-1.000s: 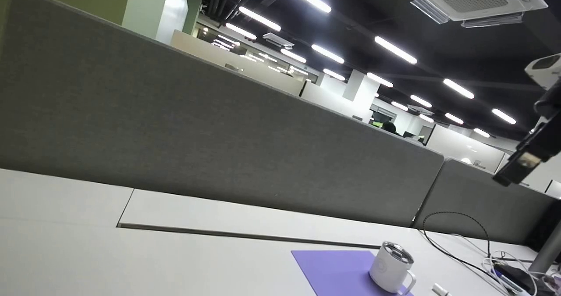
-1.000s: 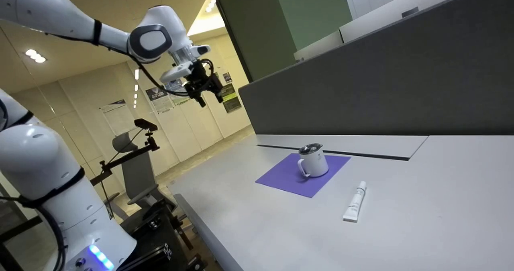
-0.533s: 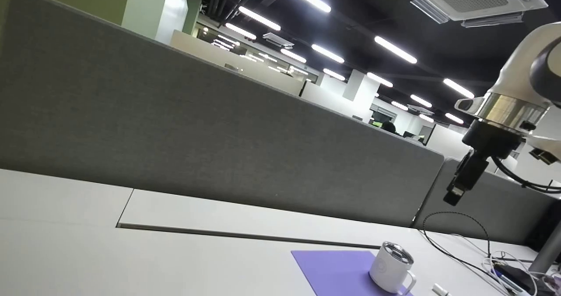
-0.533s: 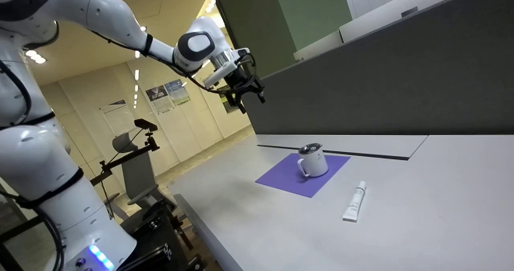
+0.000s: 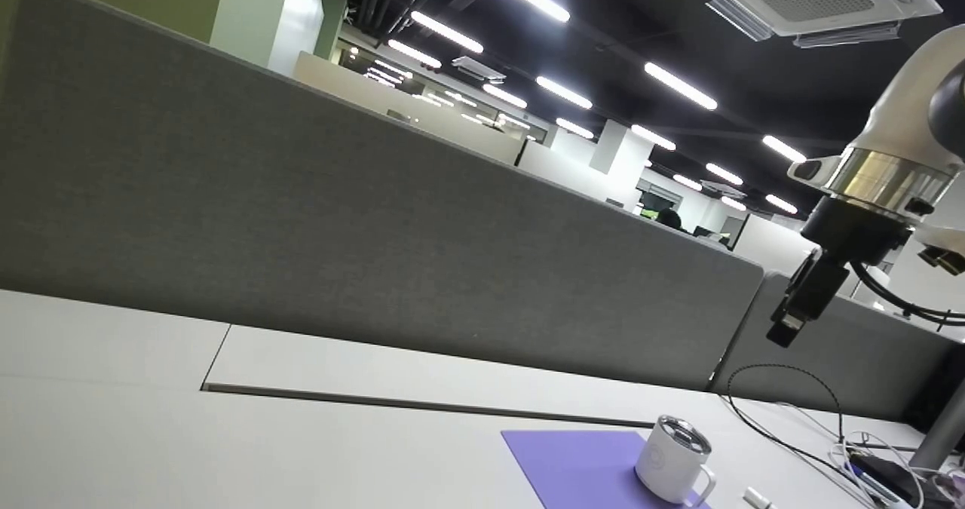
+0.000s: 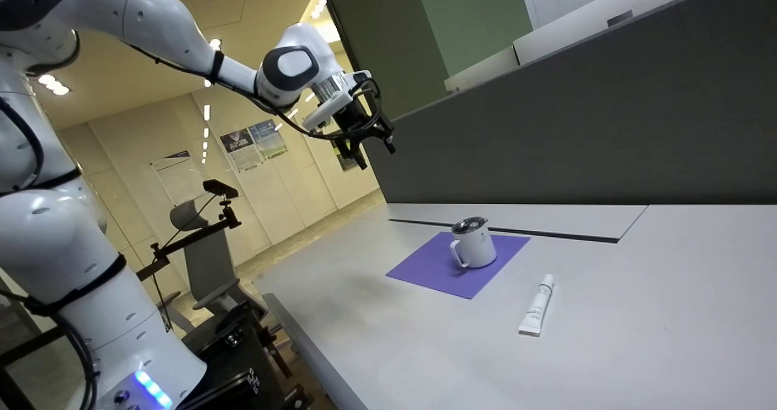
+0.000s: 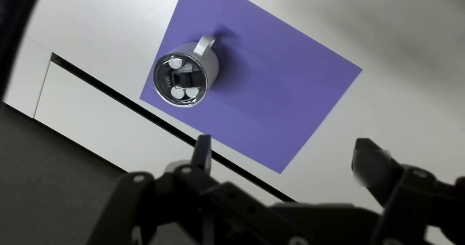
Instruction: Slide the lid to open the drinking hole of the cup
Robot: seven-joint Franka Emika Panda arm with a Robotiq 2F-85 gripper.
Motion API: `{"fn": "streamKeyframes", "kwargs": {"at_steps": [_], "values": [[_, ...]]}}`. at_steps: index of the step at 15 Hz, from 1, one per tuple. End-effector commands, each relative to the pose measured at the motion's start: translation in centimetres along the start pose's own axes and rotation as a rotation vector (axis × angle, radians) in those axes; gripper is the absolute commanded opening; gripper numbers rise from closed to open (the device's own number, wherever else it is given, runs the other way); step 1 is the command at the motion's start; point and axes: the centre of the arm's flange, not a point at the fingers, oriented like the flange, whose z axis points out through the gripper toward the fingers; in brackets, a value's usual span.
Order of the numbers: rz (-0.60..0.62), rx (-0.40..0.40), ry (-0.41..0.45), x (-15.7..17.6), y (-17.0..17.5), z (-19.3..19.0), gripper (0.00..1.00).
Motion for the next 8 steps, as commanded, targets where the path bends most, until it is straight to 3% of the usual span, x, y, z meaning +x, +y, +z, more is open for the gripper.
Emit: {"fn": "streamKeyframes", "kwargs": {"at_steps": [1, 2, 3, 4, 8], "values": [[-0.016, -0.008, -0.021, 1.4, 1.8, 1.3, 1.0], [-0.014, -0.019, -0.041, 1.8, 2.6, 2.1, 1.0], [-0.002, -0.024, -0.05, 2.2, 3.7, 3.3, 0.75], [0.002, -0.046, -0.058, 2.5, 4.5, 4.3, 0.73], [0.017, -0.049, -0.058, 3.1, 6.7, 8.6, 0.45]]}}
